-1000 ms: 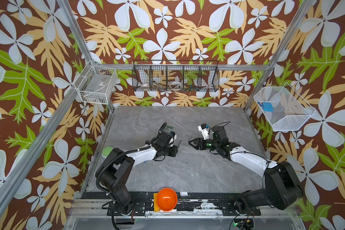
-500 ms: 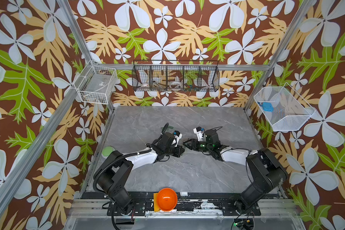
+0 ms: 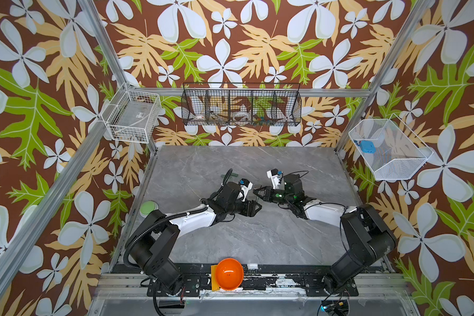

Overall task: Insert the pens into the pen caps
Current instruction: 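Hold the green pen upright with the left gripper while the right gripper moves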

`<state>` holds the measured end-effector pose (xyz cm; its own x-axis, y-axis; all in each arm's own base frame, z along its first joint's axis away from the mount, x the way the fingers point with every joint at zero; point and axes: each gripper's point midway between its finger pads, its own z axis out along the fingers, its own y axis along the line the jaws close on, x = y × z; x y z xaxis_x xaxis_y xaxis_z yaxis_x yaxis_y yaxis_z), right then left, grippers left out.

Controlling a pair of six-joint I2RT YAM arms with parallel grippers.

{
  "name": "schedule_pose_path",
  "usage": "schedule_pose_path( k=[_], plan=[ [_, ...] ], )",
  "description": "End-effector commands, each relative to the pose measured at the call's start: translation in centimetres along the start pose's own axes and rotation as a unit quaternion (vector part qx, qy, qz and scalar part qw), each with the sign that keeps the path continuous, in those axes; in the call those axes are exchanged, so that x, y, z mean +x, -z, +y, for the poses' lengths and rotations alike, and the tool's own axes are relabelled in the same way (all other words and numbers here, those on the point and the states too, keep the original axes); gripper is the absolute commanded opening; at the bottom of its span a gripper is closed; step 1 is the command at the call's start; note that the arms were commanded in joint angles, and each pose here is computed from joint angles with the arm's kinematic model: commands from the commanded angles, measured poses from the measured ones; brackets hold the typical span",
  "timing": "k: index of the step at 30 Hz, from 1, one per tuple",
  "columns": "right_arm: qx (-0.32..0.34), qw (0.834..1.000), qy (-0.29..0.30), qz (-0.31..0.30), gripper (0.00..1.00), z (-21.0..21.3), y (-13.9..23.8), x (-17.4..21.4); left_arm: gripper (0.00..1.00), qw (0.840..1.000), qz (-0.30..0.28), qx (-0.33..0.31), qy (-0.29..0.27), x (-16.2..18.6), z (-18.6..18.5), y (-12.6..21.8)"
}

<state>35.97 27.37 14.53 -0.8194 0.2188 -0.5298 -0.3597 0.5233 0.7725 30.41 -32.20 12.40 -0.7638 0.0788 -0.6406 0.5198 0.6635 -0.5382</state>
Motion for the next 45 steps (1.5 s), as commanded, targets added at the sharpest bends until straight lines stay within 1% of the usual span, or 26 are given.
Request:
schedule_pose_path(
  k=[1,5,13,18,19,22,25,31,34,35,37,39,43,45],
  plan=[
    [-0.005,1.0,0.019,0.001,0.0,0.6,0.5,-0.1,0.75,0.999,-0.026,0.031,0.017,-1.5,-0.7,0.7],
    [-0.025,0.999,0.02,-0.002,0.0,1.3,0.7,0.0,0.76,0.997,-0.038,0.058,0.033,-2.1,-0.9,1.2],
    [-0.059,0.997,0.039,-0.022,0.0,3.3,0.8,-0.6,0.76,0.996,-0.011,0.085,0.04,-1.1,-1.4,0.3],
    [-0.069,0.996,0.041,-0.033,0.0,3.6,0.6,-0.9,0.68,0.995,-0.002,0.091,0.04,-0.8,-1.5,0.1],
    [-0.07,0.996,0.04,-0.035,0.0,3.7,0.5,-0.9,0.66,0.995,-0.002,0.09,0.04,-0.8,-1.5,0.1],
    [-0.073,0.996,0.04,-0.039,0.0,3.8,0.4,-1.0,0.53,0.995,-0.002,0.092,0.037,-1.0,-1.7,0.2],
    [-0.074,0.996,0.043,-0.039,0.0,3.9,0.3,-1.1,0.46,0.995,-0.001,0.089,0.037,-0.8,-1.5,0.2],
    [-0.074,0.995,0.047,-0.041,0.0,4.0,0.2,-1.0,0.43,0.996,-0.004,0.087,0.037,-1.1,-1.6,0.2],
    [-0.075,0.995,0.051,-0.041,0.0,4.2,0.1,-0.8,0.37,0.996,-0.005,0.086,0.036,-1.3,-1.6,0.2],
    [-0.075,0.995,0.053,-0.041,0.0,4.2,0.1,-0.8,0.32,0.996,-0.004,0.085,0.035,-1.2,-1.6,0.2],
    [-0.073,0.995,0.059,-0.042,0.0,4.3,0.1,-0.7,0.17,0.996,-0.004,0.08,0.035,-1.2,-1.4,0.2],
    [-0.069,0.994,0.067,-0.042,0.0,4.4,0.2,-0.7,0.09,0.997,-0.003,0.076,0.035,-1.2,-1.3,0.2],
    [-0.055,0.993,0.099,-0.042,0.0,4.9,0.4,-0.8,0.02,0.997,-0.004,0.065,0.032,-1.4,-1.0,0.2],
    [-0.051,0.991,0.115,-0.041,0.0,5.3,0.5,-0.8,0.05,0.998,-0.003,0.056,0.03,-1.5,-0.7,0.2]
  ],
)
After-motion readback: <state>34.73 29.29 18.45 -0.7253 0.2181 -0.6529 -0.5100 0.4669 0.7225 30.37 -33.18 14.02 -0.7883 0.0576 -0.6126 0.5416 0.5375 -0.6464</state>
